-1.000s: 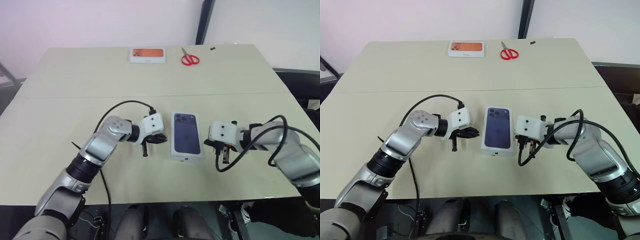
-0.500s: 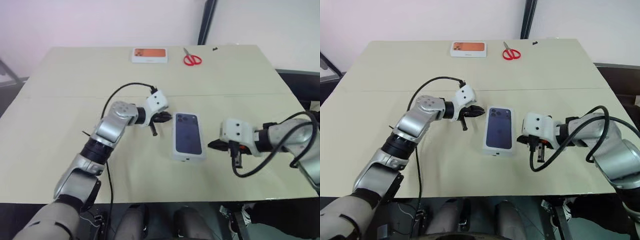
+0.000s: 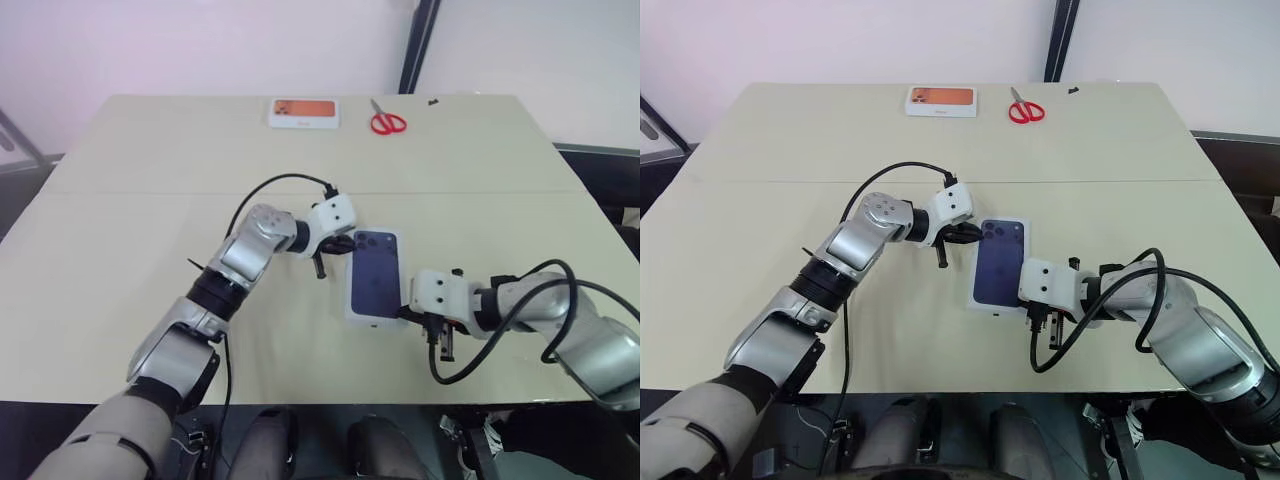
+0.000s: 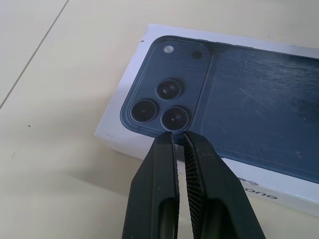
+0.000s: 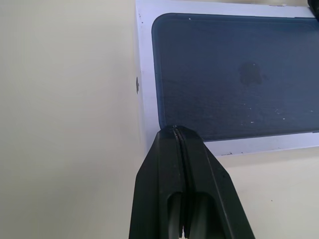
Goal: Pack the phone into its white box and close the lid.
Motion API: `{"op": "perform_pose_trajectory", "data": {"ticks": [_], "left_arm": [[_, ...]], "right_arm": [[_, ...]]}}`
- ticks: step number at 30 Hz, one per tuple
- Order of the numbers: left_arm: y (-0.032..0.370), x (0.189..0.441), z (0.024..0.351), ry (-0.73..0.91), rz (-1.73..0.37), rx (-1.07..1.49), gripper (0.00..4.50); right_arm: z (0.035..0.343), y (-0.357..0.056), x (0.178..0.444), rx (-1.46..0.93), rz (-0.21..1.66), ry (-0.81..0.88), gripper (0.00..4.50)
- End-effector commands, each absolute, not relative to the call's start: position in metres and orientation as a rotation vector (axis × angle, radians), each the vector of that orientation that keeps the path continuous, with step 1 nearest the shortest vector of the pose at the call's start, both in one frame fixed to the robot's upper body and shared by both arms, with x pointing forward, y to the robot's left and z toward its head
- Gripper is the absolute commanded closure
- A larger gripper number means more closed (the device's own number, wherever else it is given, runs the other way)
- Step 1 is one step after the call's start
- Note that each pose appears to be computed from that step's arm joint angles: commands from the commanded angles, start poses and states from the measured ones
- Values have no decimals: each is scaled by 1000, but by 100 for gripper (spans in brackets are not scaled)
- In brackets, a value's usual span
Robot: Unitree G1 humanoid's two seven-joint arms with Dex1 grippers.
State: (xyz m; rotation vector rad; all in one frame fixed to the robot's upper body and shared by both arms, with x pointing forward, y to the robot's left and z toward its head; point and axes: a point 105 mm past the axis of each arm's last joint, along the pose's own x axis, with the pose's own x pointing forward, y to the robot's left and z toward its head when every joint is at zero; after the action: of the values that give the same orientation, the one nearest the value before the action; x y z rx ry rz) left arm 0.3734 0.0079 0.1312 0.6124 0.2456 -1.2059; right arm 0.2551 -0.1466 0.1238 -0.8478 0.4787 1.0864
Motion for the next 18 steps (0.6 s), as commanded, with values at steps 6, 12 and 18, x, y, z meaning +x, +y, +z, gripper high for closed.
{"op": "perform_pose_trajectory", "data": {"ticks": [6, 12, 18], "left_arm": [[30, 397, 189, 14, -996, 398, 414], [118, 392, 214, -15, -788, 437, 414], [200, 345, 186, 110, -669, 474, 414]], "right_arm": [[169, -147, 284, -716, 964, 284, 447], [197, -186, 318, -635, 775, 187, 447], [209, -219, 346, -473, 652, 125, 447]]}}
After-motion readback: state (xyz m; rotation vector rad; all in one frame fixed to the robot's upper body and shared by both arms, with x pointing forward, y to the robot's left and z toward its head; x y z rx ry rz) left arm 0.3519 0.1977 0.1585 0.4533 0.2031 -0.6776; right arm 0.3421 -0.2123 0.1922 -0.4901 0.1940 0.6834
